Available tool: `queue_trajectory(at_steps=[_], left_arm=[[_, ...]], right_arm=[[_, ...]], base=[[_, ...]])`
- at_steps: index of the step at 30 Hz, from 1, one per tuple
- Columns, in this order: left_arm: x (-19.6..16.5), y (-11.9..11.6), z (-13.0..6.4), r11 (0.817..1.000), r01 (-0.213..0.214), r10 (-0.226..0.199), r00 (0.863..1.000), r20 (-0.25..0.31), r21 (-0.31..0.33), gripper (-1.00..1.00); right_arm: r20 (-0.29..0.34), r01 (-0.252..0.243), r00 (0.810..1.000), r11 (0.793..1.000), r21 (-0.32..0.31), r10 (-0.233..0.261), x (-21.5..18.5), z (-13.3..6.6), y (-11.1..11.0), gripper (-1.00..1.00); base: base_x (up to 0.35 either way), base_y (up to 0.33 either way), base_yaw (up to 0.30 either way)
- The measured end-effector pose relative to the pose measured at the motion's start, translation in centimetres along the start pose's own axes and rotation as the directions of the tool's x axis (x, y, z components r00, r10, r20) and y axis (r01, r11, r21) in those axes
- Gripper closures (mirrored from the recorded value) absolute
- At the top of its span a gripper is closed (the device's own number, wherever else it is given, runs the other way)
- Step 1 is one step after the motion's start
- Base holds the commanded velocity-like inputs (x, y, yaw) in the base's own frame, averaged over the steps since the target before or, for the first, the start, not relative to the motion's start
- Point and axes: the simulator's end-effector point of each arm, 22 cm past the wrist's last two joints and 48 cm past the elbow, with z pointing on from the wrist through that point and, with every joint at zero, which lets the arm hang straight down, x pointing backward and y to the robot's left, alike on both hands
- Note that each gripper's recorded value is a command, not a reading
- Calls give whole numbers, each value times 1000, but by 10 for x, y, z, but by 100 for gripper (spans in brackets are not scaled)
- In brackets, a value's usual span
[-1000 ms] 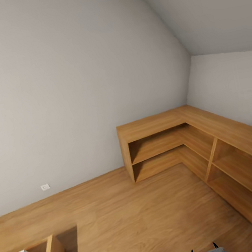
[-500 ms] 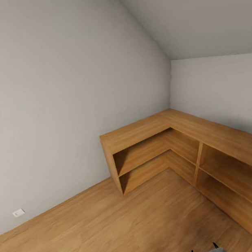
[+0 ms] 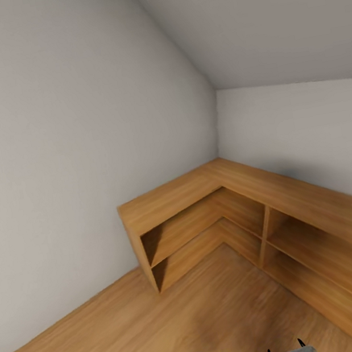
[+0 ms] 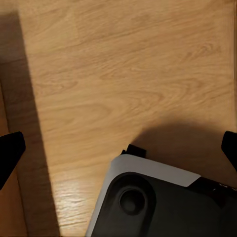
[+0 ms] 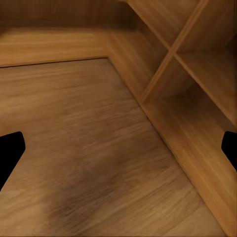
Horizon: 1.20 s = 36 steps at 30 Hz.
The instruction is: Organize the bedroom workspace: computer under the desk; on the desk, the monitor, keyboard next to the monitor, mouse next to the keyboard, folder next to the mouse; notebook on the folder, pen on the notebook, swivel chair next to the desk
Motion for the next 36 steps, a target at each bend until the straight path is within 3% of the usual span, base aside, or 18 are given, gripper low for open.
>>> queue_trajectory(at_steps=[14, 36], left_arm=[[-3, -1, 0, 1000, 2, -2, 1000, 8, 3, -100], [-9, -2, 0, 1000, 5, -5, 1000, 22, 5, -100]], right_arm=[[8, -1, 1000, 1000, 3, 1, -4, 1, -1, -100], [22, -3, 1000, 1000, 7, 3, -10, 1, -3, -100]], base=[[316, 161, -264], [320, 50, -267]])
